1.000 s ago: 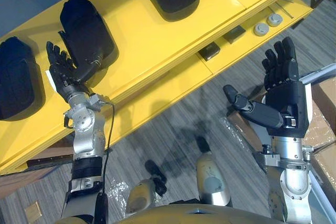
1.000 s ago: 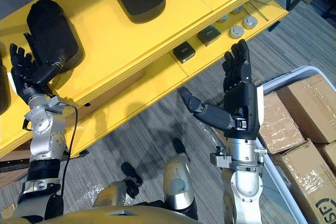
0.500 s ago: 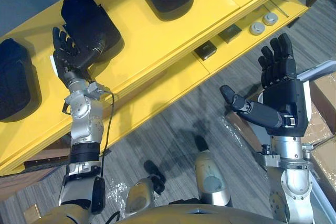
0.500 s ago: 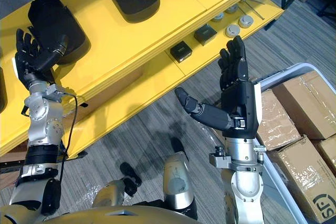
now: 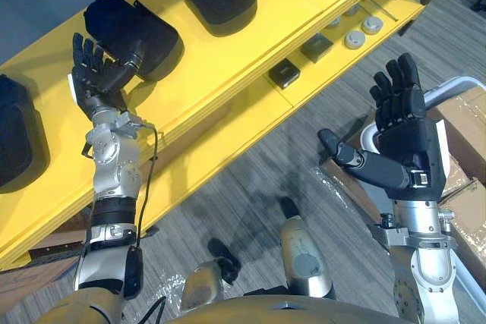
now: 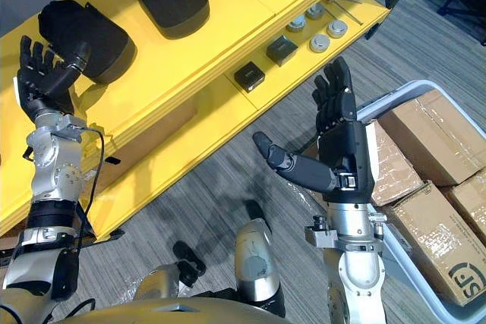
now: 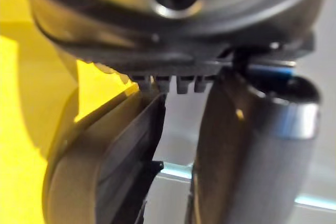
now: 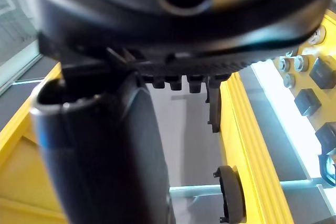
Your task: Walk over and take three plastic housings, then place them on the shelf
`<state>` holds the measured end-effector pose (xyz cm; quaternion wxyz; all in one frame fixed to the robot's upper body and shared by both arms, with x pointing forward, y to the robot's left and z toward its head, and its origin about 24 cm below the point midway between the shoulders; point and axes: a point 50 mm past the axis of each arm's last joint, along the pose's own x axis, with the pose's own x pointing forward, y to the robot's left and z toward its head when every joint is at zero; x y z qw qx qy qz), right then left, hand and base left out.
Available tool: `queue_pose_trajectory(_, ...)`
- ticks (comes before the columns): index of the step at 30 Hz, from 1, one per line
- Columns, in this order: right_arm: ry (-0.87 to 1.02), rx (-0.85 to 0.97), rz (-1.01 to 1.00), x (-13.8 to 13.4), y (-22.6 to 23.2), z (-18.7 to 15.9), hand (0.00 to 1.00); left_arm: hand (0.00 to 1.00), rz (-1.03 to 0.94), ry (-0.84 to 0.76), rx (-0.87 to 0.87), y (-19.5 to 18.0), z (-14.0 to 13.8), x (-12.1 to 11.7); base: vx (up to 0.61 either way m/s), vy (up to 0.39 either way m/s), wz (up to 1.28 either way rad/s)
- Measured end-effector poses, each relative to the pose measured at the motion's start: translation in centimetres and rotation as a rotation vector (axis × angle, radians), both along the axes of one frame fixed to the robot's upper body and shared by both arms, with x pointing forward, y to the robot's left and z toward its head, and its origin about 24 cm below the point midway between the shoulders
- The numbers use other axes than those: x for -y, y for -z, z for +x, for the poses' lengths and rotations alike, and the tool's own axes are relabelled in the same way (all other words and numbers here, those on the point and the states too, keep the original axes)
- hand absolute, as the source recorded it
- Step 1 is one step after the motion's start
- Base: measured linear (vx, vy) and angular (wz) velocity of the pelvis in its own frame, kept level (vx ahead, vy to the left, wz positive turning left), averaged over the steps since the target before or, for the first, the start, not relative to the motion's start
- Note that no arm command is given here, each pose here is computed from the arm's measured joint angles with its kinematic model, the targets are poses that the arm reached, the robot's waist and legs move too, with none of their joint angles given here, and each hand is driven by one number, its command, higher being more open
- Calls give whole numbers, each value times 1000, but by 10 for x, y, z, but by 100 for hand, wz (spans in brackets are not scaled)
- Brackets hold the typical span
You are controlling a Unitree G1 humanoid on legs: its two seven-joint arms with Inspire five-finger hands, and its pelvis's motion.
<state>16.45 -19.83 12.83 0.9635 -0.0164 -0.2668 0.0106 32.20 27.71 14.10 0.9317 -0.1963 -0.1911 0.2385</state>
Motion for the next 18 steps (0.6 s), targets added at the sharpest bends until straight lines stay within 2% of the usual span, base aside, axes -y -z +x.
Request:
queue_pose_trajectory(7,-42,16,-45,-1,1,-6,100,100,118,-194,-9,-2,-17,-18,-2,-9,7)
queue_pose_trajectory(11,-16,90,-112,7,-5,-13,100,100,186,-243,54,3,-53,-22,4,3,31)
queue_pose_trajectory(13,19,102,-168,11,-6,-13,100,100,193,-199,116,6,-77,-8,34,5,48)
queue_pose_trajectory(15,31,89,-201,11,-3,-10,100,100,189,-165,138,9,-89,2,46,7,43)
queue_pose_trajectory(18,55,41,-253,12,4,6,100,100,219,33,158,18,-114,36,59,21,68)
